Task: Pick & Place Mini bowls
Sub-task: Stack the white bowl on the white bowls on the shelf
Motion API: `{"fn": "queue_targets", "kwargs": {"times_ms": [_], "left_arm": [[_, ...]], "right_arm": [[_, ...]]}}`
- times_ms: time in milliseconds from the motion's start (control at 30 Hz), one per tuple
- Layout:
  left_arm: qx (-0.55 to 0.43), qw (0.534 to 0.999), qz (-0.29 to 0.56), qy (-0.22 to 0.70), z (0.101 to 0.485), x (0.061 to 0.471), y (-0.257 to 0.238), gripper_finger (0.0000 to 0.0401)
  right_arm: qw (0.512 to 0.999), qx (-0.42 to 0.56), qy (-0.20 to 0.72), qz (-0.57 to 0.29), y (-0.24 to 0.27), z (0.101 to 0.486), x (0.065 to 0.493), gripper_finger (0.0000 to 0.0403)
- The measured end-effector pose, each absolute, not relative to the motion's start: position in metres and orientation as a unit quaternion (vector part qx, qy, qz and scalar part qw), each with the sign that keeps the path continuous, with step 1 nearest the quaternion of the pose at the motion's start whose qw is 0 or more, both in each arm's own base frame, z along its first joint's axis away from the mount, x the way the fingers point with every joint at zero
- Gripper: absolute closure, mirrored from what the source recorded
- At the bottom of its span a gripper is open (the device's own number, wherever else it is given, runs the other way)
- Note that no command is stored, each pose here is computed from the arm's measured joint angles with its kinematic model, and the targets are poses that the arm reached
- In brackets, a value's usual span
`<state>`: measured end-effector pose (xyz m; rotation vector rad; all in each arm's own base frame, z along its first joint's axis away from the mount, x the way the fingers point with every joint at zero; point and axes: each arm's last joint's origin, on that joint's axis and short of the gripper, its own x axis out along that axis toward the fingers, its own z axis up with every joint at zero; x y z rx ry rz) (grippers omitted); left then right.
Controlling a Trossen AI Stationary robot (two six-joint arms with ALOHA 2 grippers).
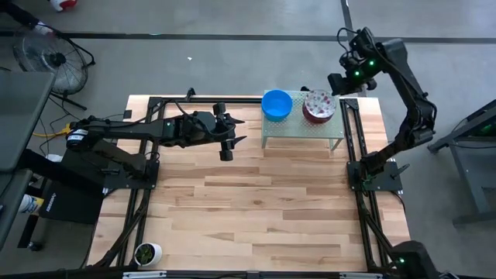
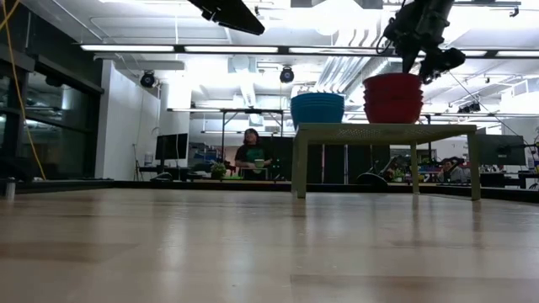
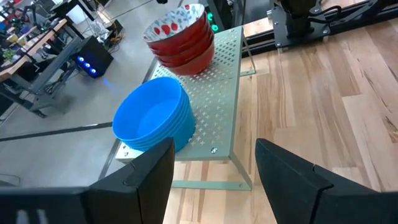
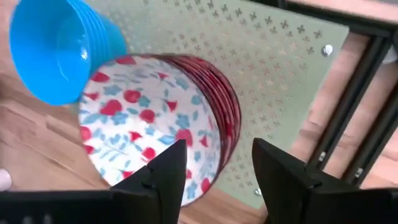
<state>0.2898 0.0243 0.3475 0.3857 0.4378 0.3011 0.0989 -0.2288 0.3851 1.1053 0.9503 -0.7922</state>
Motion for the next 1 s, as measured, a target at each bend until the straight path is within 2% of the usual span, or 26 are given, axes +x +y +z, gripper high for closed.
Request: {"fn": "queue_targets", "kwargs": {"times_ms": [200, 367, 433, 600, 700, 1000], "left_arm": [[0.186, 0.947, 0.148, 0.217, 0.347, 0.290, 0.024, 0.0184], [0.185, 0.944, 0.145, 0.232, 0.344, 0.288, 0.024, 0.0184], [0.178, 0.941, 0.144, 0.248, 0.341, 0.287, 0.024, 0.0184], [0.174, 0.937, 0.142, 0.266, 0.337, 0.285, 0.024, 0.0184], [0.173, 0.938, 0.140, 0.265, 0.337, 0.285, 0.024, 0.0184], [0.159, 0.950, 0.114, 0.241, 0.341, 0.287, 0.036, 0.0184]], "right_arm": [[0.709, 0.452, 0.418, -0.344, -0.226, 0.398, 0.097, 0.0276], [0.761, 0.375, 0.423, -0.319, -0.204, 0.413, 0.089, 0.0372], [0.784, 0.346, 0.417, -0.303, -0.190, 0.417, 0.084, 0.0393], [0.829, 0.293, 0.364, -0.308, -0.157, 0.414, 0.074, 0.0400], [0.855, 0.267, 0.300, -0.329, -0.138, 0.402, 0.070, 0.0401], [0.890, 0.242, 0.155, -0.354, -0.113, 0.331, 0.075, 0.0402]]}}
